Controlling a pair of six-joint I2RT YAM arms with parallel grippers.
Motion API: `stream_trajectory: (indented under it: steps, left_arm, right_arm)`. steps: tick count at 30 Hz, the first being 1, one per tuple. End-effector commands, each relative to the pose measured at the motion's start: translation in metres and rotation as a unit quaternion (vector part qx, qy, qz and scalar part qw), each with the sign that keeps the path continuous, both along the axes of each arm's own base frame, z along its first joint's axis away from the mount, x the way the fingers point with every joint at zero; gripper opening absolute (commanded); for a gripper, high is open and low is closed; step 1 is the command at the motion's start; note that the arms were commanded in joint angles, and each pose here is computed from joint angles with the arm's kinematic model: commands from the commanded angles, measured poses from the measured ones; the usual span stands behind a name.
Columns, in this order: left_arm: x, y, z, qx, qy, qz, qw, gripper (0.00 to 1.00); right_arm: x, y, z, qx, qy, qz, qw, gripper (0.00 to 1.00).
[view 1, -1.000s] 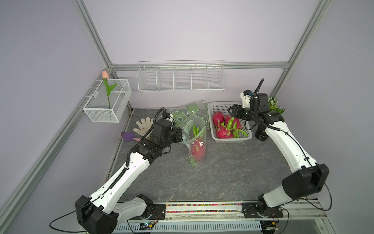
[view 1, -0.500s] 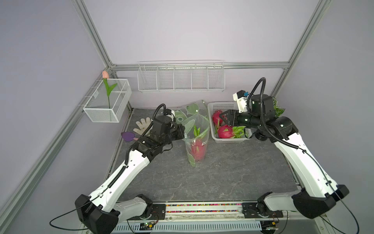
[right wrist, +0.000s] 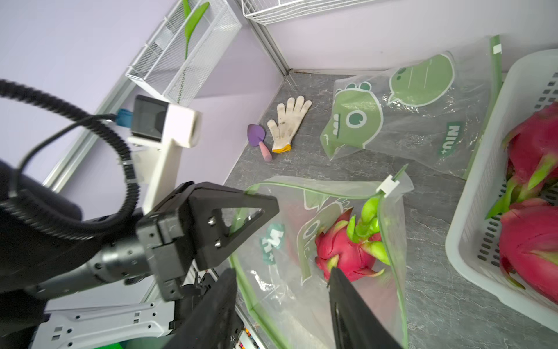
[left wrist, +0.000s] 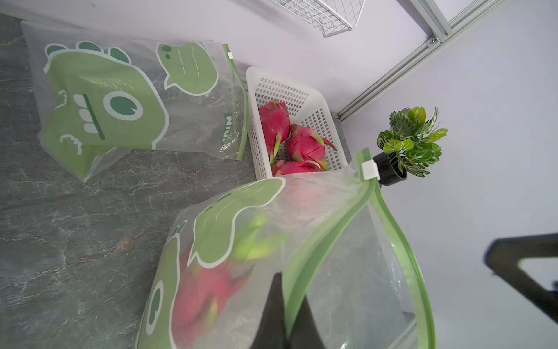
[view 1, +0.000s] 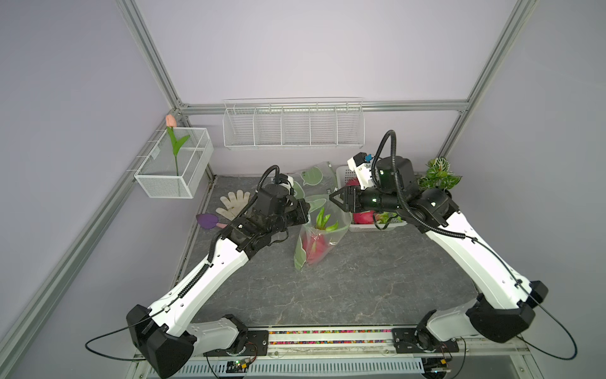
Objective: Open the zip-top bag and take out the dragon fruit
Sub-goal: Place the dragon fruit in the basket, then pick up the dragon fruit from the zipper food storage bag.
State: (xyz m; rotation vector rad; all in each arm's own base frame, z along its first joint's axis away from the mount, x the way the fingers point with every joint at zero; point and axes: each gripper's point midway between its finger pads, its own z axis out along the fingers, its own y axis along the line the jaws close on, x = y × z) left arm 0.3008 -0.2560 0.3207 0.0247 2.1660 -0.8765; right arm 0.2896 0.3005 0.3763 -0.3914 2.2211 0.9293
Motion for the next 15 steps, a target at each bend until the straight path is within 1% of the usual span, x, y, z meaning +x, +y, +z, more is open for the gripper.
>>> stream_trajectory:
  steps: [1, 3, 6, 11, 15]
  left_arm:
    - [0.004, -0.001, -0.008, 0.000, 0.013, 0.013, 1.000, 0.00]
    - [0.004, -0.003, -0.014, 0.000, 0.023, 0.013, 1.000, 0.00]
    - [0.004, -0.007, -0.017, 0.000, 0.034, 0.008, 0.999, 0.00]
    - [-0.001, -0.013, -0.014, -0.004, 0.047, -0.011, 0.999, 0.00]
    - [-0.004, -0.012, -0.013, -0.004, 0.048, -0.016, 0.999, 0.00]
  right_arm:
    - [0.000, -0.003, -0.026, -0.019, 0.034, -0.020, 0.999, 0.51]
    - [-0.001, 0.000, -0.034, -0.018, 0.041, -0.017, 0.999, 0.51]
    - [-0.001, 0.001, -0.050, -0.032, 0.063, -0.020, 0.997, 0.51]
    - [0.003, 0.001, -0.072, -0.063, 0.095, -0.033, 0.993, 0.51]
    - [0.006, 0.007, -0.086, -0.073, 0.101, -0.037, 0.991, 0.51]
